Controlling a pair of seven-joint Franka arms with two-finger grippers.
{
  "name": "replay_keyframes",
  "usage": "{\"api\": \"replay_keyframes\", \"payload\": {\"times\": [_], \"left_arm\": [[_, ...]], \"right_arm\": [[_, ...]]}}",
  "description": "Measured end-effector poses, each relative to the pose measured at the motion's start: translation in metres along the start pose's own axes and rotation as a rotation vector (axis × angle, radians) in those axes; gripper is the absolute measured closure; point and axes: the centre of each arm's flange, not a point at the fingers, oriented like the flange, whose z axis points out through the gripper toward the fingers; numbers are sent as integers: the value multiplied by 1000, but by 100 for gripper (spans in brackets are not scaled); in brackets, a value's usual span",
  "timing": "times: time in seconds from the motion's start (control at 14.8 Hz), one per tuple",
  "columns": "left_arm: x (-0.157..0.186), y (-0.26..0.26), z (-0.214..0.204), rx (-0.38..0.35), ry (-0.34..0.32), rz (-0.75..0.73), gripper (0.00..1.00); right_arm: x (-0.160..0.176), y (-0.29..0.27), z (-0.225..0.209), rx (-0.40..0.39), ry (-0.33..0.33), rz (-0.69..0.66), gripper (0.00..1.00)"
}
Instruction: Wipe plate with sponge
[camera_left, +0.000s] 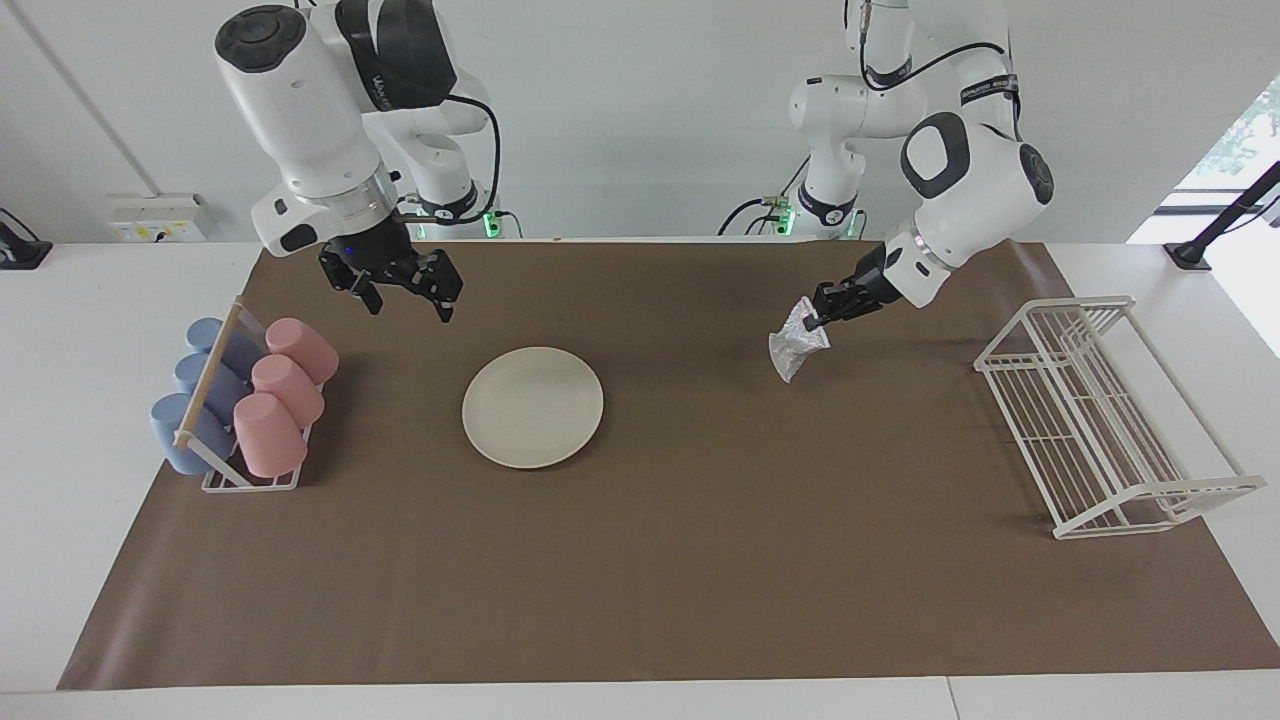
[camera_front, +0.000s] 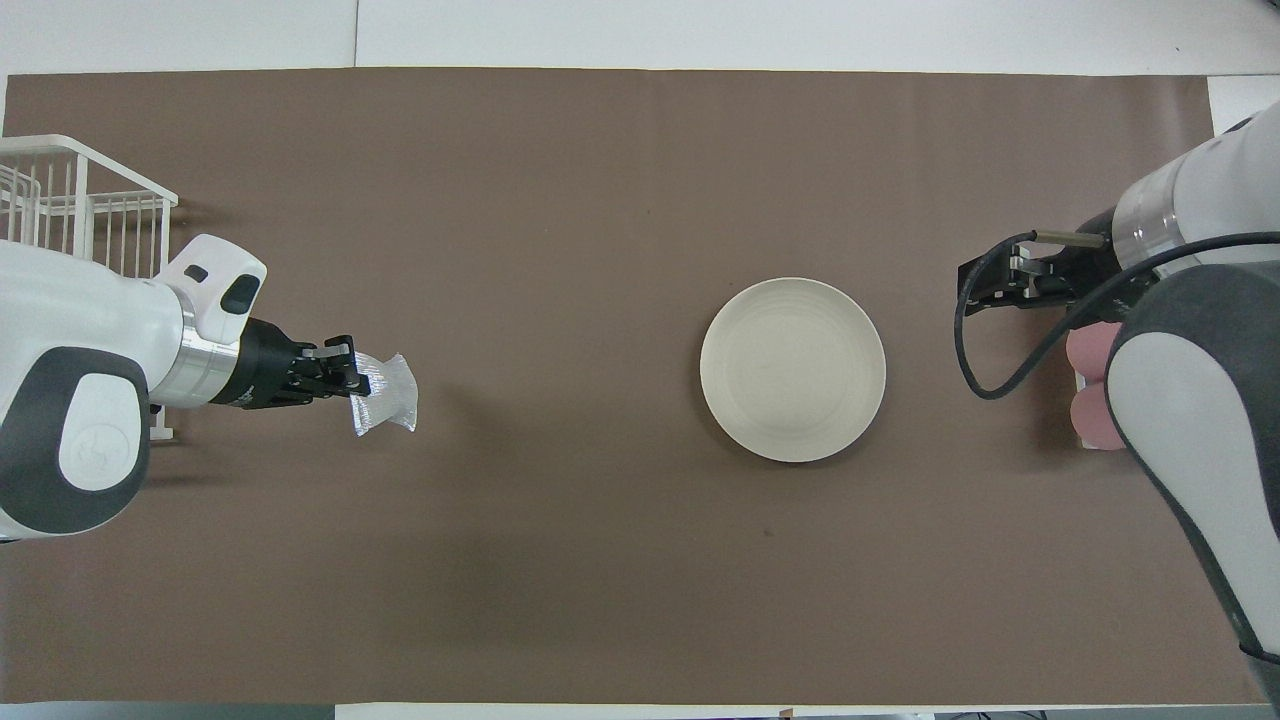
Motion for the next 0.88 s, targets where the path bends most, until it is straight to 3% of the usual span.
{"api": "replay_keyframes", "payload": {"times": [0.27, 0.54, 0.88], "left_arm": [[30, -16, -45, 216, -5, 21, 96], [37, -16, -72, 501, 18, 43, 96], [39, -10, -103, 778, 45, 32, 96]], "right_arm": [[1, 24, -1, 0, -19, -113, 0], [3, 45, -1, 2, -32, -110, 0], [3, 51, -2, -5, -33, -99, 0]]}}
